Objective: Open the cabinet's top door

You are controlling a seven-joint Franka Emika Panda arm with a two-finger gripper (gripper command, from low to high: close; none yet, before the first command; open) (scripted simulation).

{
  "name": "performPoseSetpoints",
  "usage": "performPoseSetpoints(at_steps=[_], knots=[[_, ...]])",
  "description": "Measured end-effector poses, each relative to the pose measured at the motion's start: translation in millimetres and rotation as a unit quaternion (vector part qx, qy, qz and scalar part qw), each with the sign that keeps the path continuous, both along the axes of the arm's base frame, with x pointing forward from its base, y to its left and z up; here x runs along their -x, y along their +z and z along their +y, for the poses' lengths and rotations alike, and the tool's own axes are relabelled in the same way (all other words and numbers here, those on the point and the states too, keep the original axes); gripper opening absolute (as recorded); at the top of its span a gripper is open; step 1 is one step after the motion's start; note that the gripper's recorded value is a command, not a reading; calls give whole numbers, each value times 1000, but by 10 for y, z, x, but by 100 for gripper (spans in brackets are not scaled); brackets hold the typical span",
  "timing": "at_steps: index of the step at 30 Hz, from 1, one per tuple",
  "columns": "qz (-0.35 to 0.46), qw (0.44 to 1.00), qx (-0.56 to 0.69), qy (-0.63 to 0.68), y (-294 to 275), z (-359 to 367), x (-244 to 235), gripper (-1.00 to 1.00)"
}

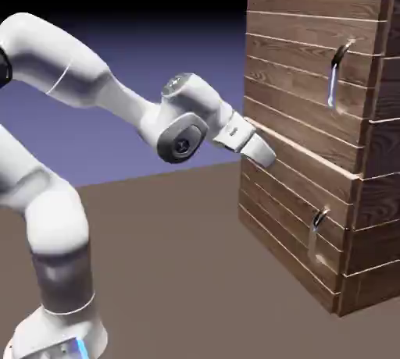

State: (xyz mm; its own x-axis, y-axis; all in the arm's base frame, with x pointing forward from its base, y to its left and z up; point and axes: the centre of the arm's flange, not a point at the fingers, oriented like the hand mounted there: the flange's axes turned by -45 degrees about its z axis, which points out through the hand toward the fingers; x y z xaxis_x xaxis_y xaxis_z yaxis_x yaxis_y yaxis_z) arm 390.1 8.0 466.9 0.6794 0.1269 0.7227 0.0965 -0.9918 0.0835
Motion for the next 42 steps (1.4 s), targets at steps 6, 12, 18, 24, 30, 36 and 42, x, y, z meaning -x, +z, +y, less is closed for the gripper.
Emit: performPoseSetpoints(at_steps=[6, 12, 18, 24, 30, 36, 42], knots=[[-48, 982, 130, 125, 407, 131, -5, 0], [-94, 932, 264, 229, 765, 197, 36, 0], [-134, 854, 397, 309, 1063, 192, 96, 0], [-163, 754, 522, 364, 1290, 114, 151, 0], [-176, 638, 637, 396, 1442, -31, 179, 0], [-173, 510, 737, 409, 1513, -232, 164, 0], [-152, 376, 819, 407, 1500, -475, 95, 0]])
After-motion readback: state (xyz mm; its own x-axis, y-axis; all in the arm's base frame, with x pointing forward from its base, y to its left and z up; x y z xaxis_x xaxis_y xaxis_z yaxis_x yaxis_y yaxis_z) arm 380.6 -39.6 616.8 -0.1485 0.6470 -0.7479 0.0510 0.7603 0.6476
